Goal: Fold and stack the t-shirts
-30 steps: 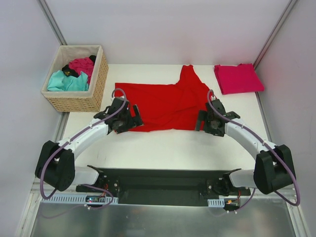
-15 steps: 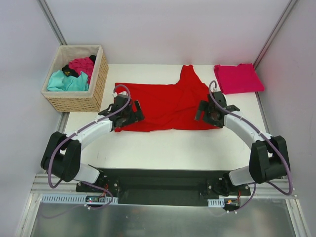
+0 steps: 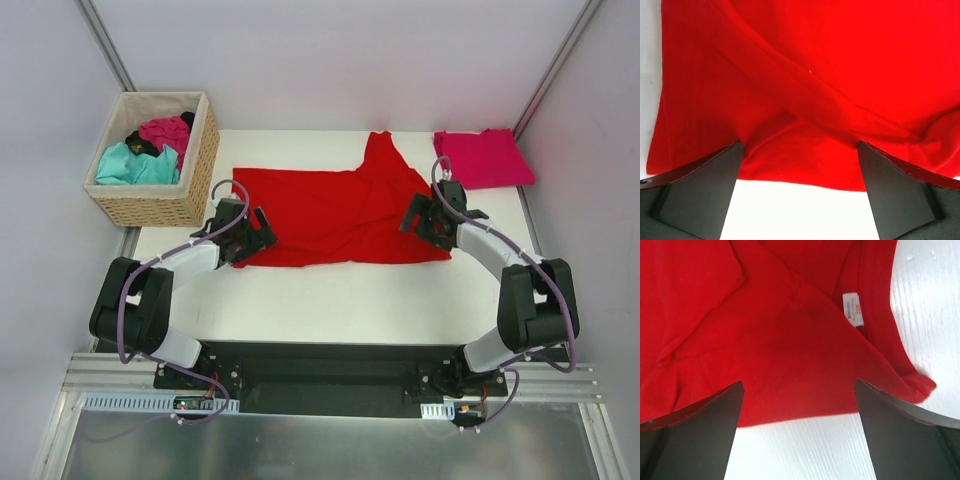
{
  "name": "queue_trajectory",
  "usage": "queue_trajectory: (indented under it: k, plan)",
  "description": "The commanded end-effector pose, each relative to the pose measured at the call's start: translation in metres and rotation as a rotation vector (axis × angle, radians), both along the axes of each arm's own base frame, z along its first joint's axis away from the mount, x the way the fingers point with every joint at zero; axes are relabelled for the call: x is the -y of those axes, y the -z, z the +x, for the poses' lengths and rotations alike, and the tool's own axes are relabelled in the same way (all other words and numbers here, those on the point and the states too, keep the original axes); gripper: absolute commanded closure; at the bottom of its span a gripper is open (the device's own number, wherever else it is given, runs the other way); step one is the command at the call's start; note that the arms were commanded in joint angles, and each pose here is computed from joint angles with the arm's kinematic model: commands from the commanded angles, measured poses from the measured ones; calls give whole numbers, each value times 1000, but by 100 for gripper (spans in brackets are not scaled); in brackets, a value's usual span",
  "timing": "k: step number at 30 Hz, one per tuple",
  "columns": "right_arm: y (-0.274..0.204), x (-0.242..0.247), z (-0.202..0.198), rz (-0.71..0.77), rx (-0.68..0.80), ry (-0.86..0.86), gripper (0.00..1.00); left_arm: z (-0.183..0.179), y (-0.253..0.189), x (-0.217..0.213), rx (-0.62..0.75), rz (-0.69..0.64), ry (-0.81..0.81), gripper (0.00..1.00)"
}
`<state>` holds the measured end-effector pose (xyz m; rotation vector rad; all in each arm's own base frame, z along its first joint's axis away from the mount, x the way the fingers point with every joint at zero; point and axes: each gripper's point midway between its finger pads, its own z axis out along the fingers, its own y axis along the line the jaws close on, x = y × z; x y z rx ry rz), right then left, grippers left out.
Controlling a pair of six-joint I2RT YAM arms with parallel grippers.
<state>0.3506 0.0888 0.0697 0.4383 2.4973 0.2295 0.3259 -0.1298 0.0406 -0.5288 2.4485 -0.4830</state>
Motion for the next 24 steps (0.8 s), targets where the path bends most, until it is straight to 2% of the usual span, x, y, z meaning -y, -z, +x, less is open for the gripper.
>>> queue_trajectory:
  k: [1,6,15,24]
  plan:
    - [8,-2,15,48,28,23,4,3,6,6,5,-50,16,1]
    - [31,16,3,1,-49,80,4,2,14,1,-9,-49,8,1]
    - [48,57,-23,-173,-165,194,4,1,16,-12,-16,-44,-28,1]
    - [51,72,-33,-183,-224,259,4,-10,17,-35,-27,18,-78,1]
